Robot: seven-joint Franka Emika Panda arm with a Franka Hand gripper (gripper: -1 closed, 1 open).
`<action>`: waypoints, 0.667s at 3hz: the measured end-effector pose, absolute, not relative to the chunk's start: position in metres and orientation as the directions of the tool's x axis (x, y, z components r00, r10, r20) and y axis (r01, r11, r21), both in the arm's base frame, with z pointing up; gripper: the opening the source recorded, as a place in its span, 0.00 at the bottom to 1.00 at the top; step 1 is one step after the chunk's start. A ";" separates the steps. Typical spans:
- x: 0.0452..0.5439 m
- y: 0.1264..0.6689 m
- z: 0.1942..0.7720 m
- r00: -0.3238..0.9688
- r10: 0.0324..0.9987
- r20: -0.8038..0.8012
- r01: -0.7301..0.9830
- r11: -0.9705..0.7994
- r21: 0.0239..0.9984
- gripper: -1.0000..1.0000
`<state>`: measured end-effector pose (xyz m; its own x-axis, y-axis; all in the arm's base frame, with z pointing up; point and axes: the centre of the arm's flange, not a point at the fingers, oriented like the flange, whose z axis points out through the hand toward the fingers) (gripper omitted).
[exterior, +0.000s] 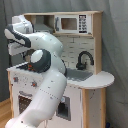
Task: Play with the kitchen
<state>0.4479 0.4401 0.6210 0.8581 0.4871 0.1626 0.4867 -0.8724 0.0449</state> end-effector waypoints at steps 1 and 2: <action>0.445 0.459 0.618 0.850 0.499 0.170 0.500 -0.865 0.039 0.00; 0.443 0.474 0.624 0.836 0.516 0.188 0.519 -0.854 0.033 0.00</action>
